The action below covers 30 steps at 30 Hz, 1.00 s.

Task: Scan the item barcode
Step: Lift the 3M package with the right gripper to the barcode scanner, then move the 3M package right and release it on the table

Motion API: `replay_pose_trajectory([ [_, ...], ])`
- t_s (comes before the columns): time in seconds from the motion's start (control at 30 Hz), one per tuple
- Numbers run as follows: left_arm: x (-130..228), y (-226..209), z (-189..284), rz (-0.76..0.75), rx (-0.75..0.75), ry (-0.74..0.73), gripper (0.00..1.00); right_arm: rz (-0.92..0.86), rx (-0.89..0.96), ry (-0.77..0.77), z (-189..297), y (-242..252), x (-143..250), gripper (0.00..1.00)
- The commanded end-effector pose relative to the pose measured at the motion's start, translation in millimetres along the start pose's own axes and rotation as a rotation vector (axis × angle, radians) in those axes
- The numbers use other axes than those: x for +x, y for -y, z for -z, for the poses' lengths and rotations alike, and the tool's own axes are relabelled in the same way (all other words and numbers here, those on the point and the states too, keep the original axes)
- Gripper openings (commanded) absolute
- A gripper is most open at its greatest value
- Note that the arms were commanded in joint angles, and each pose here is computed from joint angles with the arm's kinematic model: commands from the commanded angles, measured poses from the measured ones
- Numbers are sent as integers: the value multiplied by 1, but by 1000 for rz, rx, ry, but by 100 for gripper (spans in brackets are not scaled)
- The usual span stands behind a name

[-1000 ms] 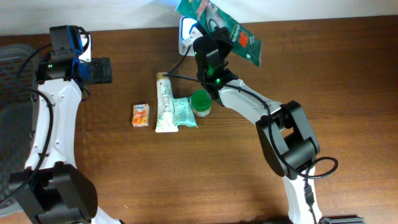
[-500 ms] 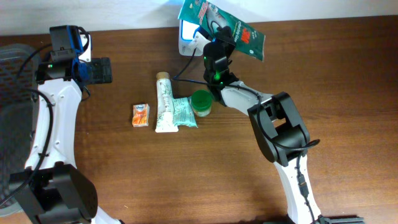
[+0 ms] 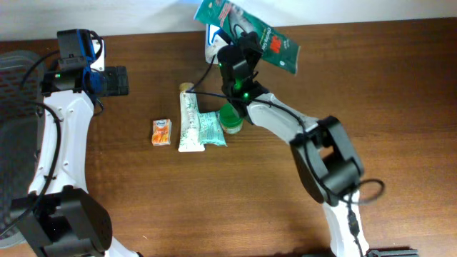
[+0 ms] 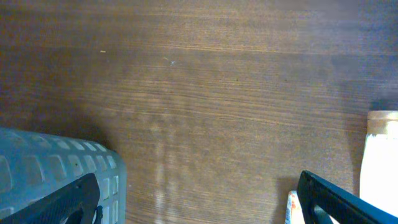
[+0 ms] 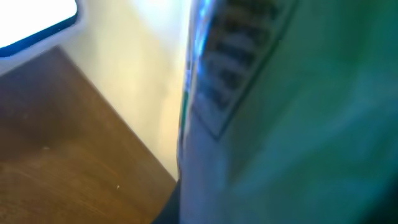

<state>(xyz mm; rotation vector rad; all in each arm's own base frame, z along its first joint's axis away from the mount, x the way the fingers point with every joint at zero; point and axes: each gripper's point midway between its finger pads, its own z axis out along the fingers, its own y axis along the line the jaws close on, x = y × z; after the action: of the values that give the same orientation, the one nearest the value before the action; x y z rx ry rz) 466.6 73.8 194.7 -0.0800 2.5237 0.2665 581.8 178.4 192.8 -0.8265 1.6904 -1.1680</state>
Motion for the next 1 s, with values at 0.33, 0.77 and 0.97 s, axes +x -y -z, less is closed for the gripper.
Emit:
replay_pose_trajectory([
  [0.33,-3,-2,-1,-10,-8,4,99,-919,-443,74,157,164,29,4],
  [0.77,-3,-2,-1,-10,-8,4,99,-1266,-974,-574,131,84,235,4],
  [0.97,-3,-2,-1,-10,-8,4,99,-1413,-1025,-695,71,39,306,4],
])
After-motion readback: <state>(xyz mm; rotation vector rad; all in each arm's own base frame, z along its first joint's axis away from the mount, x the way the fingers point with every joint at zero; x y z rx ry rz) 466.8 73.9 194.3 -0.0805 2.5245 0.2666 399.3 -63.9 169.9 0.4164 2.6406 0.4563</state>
